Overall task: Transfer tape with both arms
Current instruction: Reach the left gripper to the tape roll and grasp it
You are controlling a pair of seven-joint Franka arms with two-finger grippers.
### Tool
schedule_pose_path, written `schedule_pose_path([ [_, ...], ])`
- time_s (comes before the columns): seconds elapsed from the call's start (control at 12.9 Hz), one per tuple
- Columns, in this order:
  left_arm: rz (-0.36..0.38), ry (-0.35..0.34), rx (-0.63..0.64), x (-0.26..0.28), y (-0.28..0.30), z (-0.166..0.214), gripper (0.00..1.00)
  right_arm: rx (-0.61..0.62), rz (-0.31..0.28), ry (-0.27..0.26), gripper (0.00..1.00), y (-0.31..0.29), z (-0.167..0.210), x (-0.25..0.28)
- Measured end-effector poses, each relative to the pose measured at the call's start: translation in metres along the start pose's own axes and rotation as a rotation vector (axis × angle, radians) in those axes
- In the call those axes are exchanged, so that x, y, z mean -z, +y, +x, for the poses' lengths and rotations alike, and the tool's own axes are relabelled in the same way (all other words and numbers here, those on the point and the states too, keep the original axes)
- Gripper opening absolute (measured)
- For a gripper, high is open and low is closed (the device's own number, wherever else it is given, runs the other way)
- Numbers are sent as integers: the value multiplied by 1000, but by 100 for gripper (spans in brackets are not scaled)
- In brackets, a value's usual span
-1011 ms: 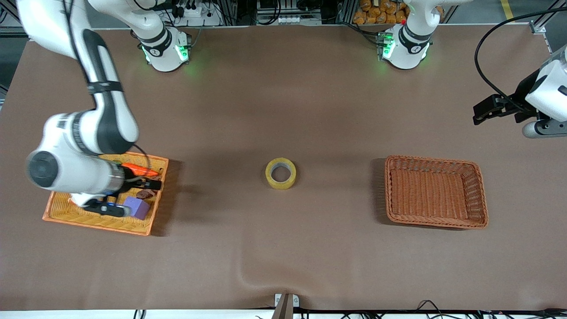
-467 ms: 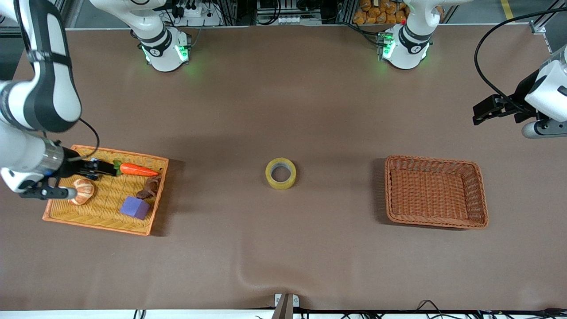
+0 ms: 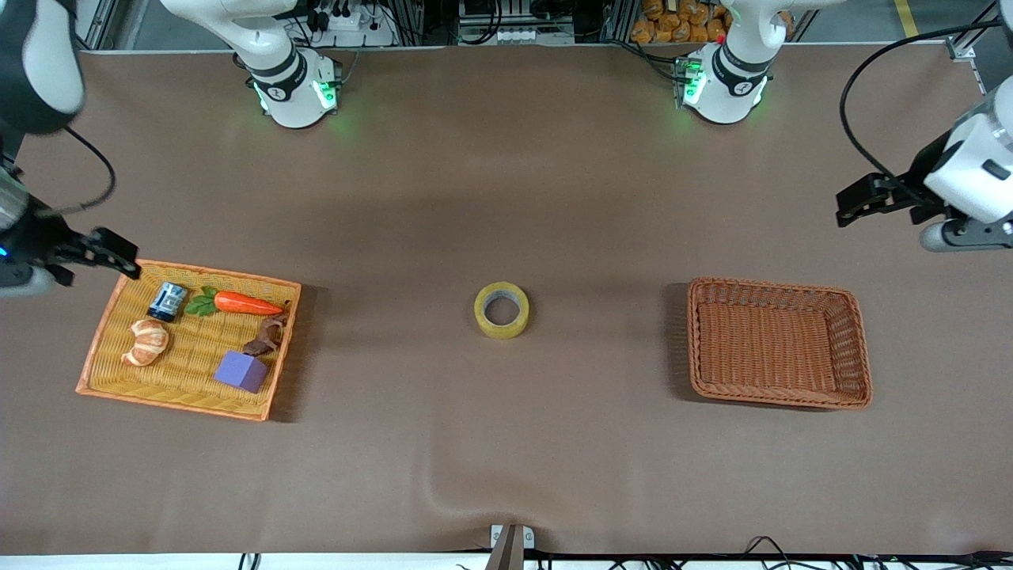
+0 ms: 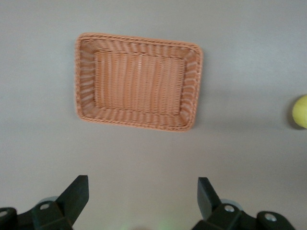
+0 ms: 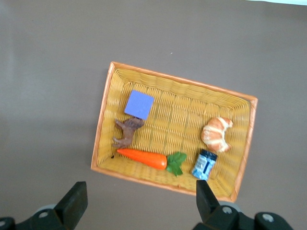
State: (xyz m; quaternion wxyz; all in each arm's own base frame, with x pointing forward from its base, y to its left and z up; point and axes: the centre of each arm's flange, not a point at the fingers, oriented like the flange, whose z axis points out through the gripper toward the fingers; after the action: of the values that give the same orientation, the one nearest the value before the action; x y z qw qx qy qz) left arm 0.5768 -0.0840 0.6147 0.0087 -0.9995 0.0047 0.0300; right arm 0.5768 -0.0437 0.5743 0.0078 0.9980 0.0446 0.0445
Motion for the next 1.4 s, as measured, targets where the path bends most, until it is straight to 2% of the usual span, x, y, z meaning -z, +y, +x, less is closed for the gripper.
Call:
schedule_pose_path([
  [0.31, -40, 19, -54, -57, 109, 24, 100, -23, 10, -51, 100, 9, -14, 31],
  [0.47, -66, 29, -36, -99, 181, 30, 100, -37, 12, -59, 100, 10, -18, 56],
  [0.93, -116, 8, 105, -247, 374, -10, 100, -48, 50, -55, 100, 8, -18, 64],
  [1.17, -110, -19, 95, -328, 411, -23, 100, -108, 49, -72, 100, 6, -18, 60],
  [1.4, -111, -14, 113, -372, 412, -16, 100, -125, 51, -94, 100, 2, -19, 58],
])
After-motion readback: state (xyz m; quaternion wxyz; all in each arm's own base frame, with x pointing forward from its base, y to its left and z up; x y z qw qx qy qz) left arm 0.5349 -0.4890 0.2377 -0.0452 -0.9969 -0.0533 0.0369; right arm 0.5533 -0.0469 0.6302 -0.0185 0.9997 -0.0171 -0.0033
